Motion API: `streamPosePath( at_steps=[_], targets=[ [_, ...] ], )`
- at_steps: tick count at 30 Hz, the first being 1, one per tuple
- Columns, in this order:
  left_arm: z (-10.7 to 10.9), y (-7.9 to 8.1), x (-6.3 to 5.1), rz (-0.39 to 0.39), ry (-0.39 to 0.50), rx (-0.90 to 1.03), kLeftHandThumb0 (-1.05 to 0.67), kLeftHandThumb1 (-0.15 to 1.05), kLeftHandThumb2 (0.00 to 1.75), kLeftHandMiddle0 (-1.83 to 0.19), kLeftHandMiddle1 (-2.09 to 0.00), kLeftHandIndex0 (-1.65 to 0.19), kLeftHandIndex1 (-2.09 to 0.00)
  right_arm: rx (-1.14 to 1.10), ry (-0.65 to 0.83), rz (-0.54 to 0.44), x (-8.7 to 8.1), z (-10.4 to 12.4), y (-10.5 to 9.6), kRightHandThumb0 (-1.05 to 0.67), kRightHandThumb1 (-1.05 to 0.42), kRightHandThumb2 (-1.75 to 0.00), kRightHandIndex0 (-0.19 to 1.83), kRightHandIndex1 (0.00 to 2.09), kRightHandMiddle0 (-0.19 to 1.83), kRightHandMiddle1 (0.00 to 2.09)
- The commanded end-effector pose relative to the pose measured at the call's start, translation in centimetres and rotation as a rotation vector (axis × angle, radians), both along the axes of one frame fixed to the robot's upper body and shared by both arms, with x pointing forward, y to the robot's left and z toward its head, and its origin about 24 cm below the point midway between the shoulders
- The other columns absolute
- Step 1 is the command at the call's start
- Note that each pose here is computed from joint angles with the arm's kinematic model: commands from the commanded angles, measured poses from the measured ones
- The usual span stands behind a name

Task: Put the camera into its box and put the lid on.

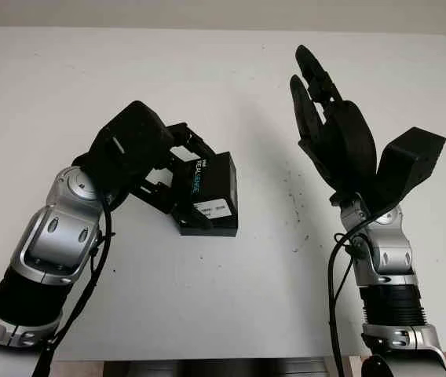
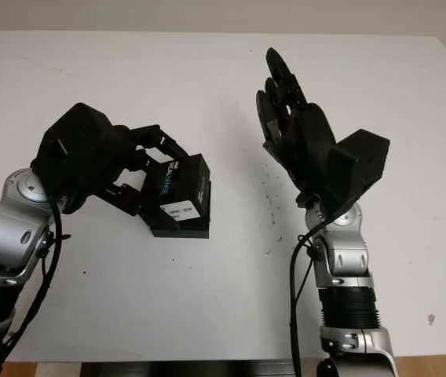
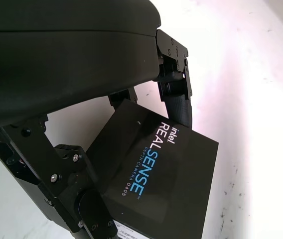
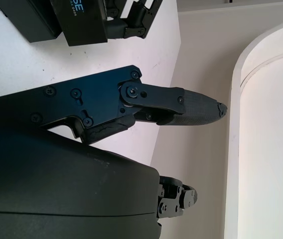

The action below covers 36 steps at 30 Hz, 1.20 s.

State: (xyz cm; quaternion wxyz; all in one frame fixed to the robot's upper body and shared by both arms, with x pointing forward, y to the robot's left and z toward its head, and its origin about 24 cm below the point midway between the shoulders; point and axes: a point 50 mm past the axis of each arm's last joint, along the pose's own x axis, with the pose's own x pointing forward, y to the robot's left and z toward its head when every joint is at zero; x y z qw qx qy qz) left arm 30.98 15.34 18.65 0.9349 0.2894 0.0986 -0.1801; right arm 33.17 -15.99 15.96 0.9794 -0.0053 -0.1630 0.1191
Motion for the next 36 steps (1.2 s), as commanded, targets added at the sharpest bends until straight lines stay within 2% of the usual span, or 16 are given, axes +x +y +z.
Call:
streamPosePath(
  at_steps=[1,15,36],
  targets=[
    [0.5,-0.8,-0.3,-0.035,0.004,-0.014,-0.09,0.94,0.06,-0.27,-1.48,-0.19,-1.57,0.006,-0.028,0.001,-0.2,0.4,0.0,-0.67,-1.05,-0.5,-0.06,0.05,-0.06,0.19],
    [0.0,-0.7,-1.1,-0.058,0.036,-0.011,-0.07,0.95,0.06,-0.2,-1.51,-0.15,-1.6,0.012,-0.025,0.002,-0.2,0.4,0.2,-0.67,-1.05,-0.5,-0.06,0.05,-0.09,0.26],
    [-1.9,-1.1,-1.0,-0.101,0.006,0.082,-0.08,0.94,0.05,-0.24,-1.58,-0.18,-1.65,0.011,-0.019,0.005,-0.2,0.3,0.1,-0.67,-1.05,-0.49,-0.06,0.05,-0.18,0.39]
  ],
)
